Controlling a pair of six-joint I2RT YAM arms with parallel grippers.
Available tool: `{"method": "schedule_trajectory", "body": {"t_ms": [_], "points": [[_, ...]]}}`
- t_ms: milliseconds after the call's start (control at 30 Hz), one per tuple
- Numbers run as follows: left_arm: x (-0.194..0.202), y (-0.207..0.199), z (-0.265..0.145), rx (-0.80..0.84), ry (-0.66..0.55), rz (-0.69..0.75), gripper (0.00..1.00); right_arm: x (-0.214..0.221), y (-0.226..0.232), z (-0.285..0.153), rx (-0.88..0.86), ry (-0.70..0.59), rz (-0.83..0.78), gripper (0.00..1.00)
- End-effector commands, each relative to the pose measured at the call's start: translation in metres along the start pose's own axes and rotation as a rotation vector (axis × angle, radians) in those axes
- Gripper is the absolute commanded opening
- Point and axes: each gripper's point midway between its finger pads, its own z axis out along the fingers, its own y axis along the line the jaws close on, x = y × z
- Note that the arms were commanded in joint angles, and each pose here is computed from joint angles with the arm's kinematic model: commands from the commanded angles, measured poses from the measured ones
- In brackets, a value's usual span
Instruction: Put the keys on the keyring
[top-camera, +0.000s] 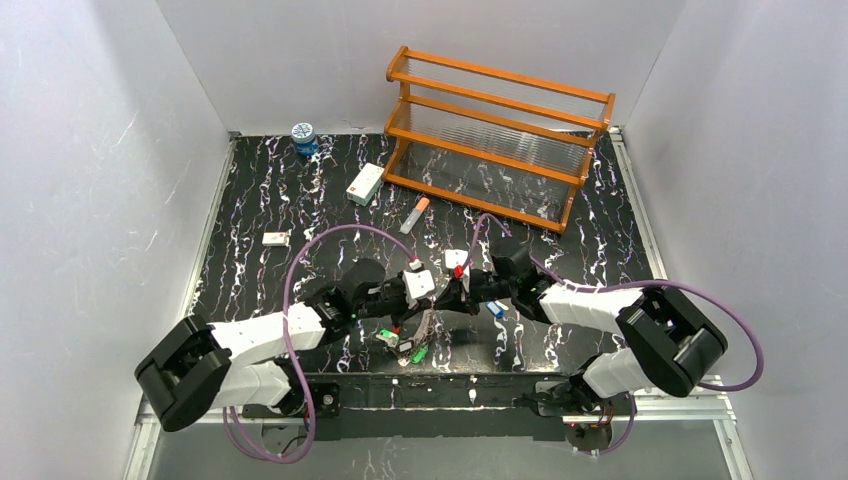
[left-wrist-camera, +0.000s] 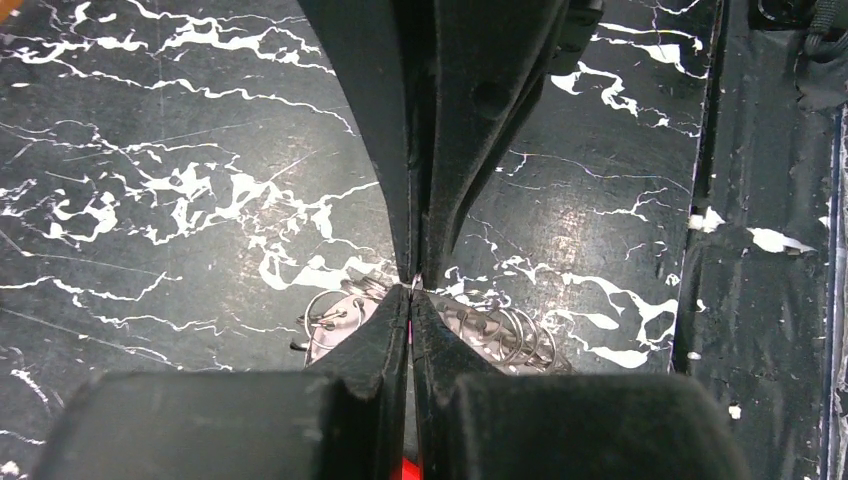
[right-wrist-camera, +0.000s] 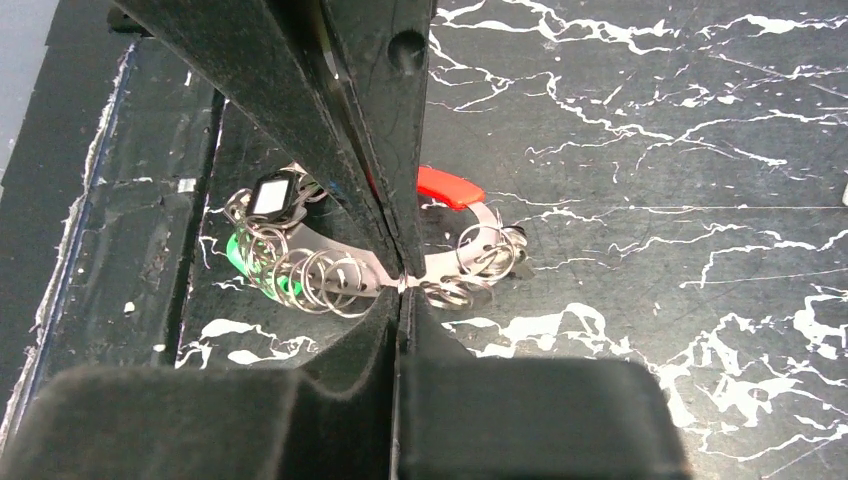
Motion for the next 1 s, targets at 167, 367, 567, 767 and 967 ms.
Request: {"method": "schedule_trajectory", "body": {"t_ms": [167,367,567,767,967], "points": [[-0.024,0.012,-0.020,-0.106,-0.091,0.077,0.08,-0.018,-0.003,-0.007,0.047,-0.052,-0.077,0.01],[-0.021,0.014,-0.029,-0.140,-0.105,0.085,0.13,-0.028,0.002,-0.008,0.039,-0.113,-0.077,0.01],[-0.020,0.005,-0.032,-0.115,-0.132,0.083,0.17,-0.040,0.011,-0.009,0.013,-0.191,-0.073,0.01],[-0.030,-0.005,-0.039,-0.093,-0.241,0.082,0.22,-0.059,0.019,-0.014,-0.004,-0.292,-0.079,0.01],[-0.041,-0.011,-0.049,-0.108,-0.391,0.053,0.23,-0.073,0.026,-0.018,-0.020,-0.357,-0.066,0.01]]}}
